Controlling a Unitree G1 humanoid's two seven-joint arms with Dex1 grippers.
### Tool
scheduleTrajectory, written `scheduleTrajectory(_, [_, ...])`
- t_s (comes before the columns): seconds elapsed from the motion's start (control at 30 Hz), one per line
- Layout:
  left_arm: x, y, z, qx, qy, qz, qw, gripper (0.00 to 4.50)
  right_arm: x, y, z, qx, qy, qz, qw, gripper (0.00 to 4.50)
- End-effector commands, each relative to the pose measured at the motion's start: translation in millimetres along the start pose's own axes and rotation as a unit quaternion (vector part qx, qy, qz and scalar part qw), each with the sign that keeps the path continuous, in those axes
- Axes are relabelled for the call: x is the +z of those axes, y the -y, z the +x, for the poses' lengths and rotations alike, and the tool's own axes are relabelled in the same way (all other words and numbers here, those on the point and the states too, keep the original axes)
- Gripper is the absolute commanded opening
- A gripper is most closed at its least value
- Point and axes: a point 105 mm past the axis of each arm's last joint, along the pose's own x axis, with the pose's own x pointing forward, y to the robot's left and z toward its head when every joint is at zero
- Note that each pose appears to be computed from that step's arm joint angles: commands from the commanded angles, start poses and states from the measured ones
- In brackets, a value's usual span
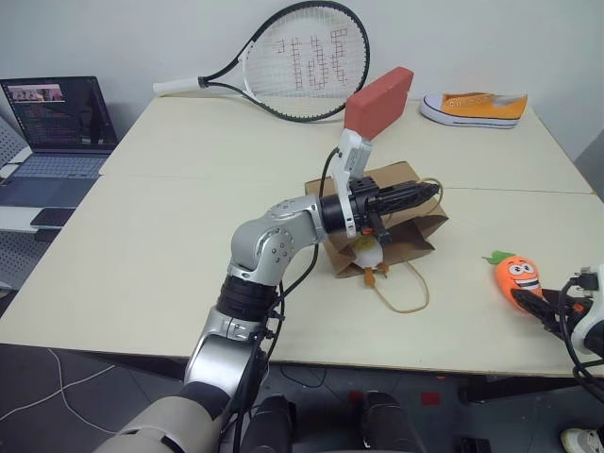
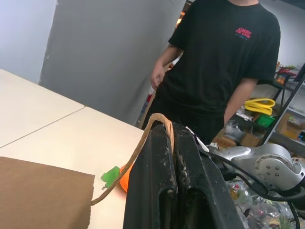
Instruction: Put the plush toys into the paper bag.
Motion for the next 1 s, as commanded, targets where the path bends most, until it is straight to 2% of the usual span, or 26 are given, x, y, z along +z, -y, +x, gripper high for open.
scheduleTrajectory(0.03, [10,7,0,-0.01,0.015,0.019,1.0,0.0,11,-6,-1,0.007,0.018,-0.01,1.0,1.76])
scheduleTrajectory(0.2, [10,6,-1,-0.01,0.013,0.018,1.0,0.0,13,-3,-1,-0.003,0.025,-0.022,0.999,0.04])
scheduleTrajectory(0.3, [10,6,-1,-0.011,0.013,0.018,1.0,0.0,15,-2,-1,-0.007,0.032,-0.022,0.999,0.01])
scheduleTrajectory(0.43, [10,6,-1,-0.011,0.012,0.018,1.0,0.0,20,-15,-7,0.034,0.042,-0.038,0.998,0.01])
scheduleTrajectory(0.73, [10,5,-2,-0.012,0.008,0.02,1.0,0.0,40,-113,-37,0.231,0.025,-0.121,0.965,0.01])
scheduleTrajectory(0.87, [11,7,0,-0.018,0.009,0.02,1.0,0.0,38,-139,-29,0.254,0.027,-0.117,0.96,0.01])
scheduleTrajectory(1.0, [11,9,1,-0.022,0.007,0.02,1.0,0.0,32,-158,-4,0.244,0.035,-0.094,0.965,0.01])
